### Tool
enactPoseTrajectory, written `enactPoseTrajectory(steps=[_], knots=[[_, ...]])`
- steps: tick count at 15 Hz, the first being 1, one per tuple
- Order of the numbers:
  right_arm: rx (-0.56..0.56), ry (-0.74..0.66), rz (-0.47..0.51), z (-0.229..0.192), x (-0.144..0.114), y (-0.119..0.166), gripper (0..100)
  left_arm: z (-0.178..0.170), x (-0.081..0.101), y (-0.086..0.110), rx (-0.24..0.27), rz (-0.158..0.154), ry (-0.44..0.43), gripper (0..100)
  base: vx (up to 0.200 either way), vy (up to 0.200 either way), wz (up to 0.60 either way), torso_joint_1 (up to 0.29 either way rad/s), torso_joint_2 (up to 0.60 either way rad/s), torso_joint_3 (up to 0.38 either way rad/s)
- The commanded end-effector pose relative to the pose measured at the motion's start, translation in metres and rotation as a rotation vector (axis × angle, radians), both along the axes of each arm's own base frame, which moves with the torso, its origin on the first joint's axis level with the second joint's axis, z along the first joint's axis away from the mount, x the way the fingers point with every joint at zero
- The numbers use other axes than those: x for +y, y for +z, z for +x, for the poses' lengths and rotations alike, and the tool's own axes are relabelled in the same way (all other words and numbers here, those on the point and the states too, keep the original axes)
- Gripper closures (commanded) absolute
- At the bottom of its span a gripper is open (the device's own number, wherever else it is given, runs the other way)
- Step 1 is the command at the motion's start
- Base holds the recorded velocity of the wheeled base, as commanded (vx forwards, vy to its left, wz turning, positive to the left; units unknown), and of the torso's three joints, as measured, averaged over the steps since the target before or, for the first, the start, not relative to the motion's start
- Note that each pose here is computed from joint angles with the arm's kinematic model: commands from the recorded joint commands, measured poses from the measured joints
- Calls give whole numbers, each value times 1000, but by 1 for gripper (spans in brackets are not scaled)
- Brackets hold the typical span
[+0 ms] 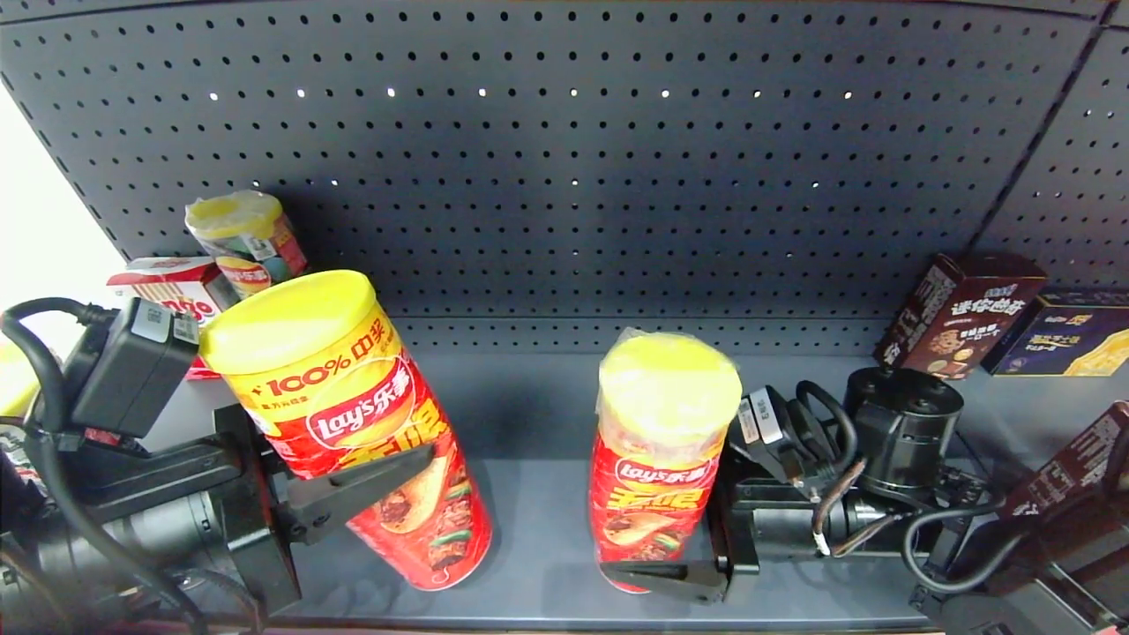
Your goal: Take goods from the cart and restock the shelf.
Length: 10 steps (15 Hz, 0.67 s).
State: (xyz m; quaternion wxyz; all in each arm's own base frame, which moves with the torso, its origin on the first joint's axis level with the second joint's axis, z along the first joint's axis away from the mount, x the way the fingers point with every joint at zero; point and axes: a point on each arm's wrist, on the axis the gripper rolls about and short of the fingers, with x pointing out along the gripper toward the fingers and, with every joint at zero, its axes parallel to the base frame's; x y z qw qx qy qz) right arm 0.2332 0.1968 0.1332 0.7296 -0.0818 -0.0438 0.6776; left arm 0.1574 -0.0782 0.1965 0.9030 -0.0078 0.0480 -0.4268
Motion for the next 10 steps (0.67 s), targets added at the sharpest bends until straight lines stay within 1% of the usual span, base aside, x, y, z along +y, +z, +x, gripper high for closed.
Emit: enactPoseTrajectory(steps=[1,2,5,6,8,9,10], knots=[[-16,-11,12,-7,-9,8,0,0,0,0,1,0,0,100,0,0,0,0,0,0],[-41,-24,31,-16,-19,20,0,0,0,0,1,0,0,100,0,0,0,0,0,0],[-95,-111,69,-32,-51,41,0,-1,0,0,-2,-2,0,100,0,0,0,0,0,0],[-146,-185,117,-41,-74,62,0,-1,0,0,-2,-2,0,100,0,0,0,0,0,0],[-219,-300,195,-64,-109,95,0,-1,0,1,-5,-1,-2,100,0,0,0,0,0,0],[-255,-353,208,-74,-123,106,0,-1,0,1,-5,-1,-2,100,0,0,0,0,0,0],[-288,-470,219,-93,-143,118,0,0,0,1,-6,-2,-2,100,0,0,0,0,0,0]])
